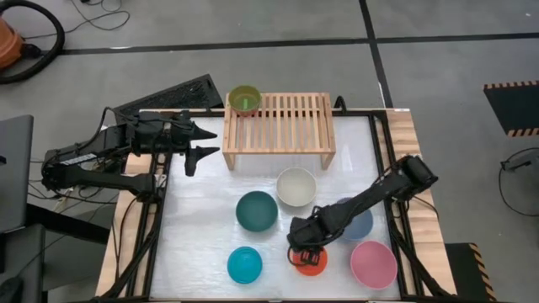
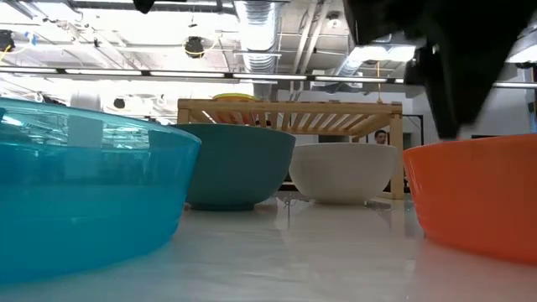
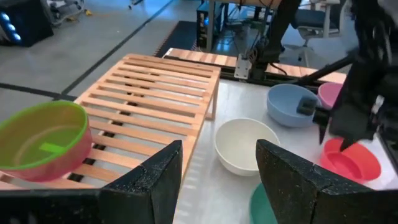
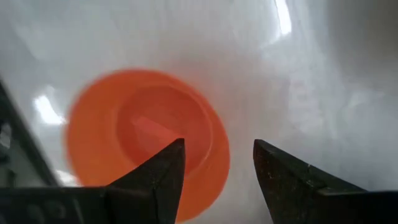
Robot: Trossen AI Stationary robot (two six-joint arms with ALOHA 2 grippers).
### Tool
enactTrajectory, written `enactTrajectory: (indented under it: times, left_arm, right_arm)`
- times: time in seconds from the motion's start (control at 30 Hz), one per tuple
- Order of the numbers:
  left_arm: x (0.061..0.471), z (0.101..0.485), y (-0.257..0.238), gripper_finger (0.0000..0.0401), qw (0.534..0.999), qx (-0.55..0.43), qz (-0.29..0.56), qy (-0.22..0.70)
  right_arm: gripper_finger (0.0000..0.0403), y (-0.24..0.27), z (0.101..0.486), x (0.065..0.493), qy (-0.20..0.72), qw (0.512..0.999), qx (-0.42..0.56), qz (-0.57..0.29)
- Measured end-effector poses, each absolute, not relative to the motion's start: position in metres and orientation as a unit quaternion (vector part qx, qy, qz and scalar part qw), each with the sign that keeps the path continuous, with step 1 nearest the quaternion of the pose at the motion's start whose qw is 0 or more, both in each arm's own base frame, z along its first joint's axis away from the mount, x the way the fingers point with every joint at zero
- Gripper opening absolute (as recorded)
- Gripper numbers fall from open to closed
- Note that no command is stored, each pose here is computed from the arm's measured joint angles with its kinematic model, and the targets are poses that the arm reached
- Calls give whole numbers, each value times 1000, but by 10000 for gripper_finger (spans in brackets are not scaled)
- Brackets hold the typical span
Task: Place and stack bowls onto a shelf
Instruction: Put the transparent orange bowl on the shelf
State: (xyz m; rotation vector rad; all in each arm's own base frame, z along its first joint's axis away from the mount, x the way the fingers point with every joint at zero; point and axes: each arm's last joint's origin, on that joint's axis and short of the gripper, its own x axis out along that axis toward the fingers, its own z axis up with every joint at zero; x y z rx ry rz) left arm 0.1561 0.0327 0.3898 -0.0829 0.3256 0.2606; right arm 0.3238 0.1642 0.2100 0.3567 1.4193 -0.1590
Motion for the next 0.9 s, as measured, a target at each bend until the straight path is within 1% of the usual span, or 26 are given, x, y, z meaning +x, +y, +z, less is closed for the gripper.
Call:
enactTrajectory:
  times: [0.2, 0.37, 0.43, 0.5, 0.63, 0.67, 0.8, 0.9]
  left_arm:
    - [156, 390, 33, 193, 976, -67, 135, 158]
    - [156, 390, 33, 193, 975, -74, 139, 157]
    - [156, 390, 33, 193, 975, -74, 139, 156]
    - [156, 390, 33, 193, 975, -79, 140, 156]
    - [156, 390, 34, 193, 971, -88, 159, 153]
    - [156, 390, 34, 193, 970, -90, 167, 152]
    - [155, 390, 35, 193, 967, -91, 187, 148]
    - [152, 391, 35, 193, 965, -103, 196, 141]
  right_arm:
    - [214, 167, 178, 332, 679, 726, 99, -52]
    - [207, 164, 159, 339, 693, 715, 77, -41]
    - [187, 164, 154, 341, 695, 714, 75, -38]
    - [147, 163, 153, 343, 693, 715, 80, -33]
    - [30, 165, 154, 344, 694, 713, 99, -21]
    - [22, 166, 156, 343, 694, 713, 103, -17]
    - [23, 163, 160, 344, 696, 707, 126, -27]
    - [23, 158, 178, 344, 695, 705, 134, -32]
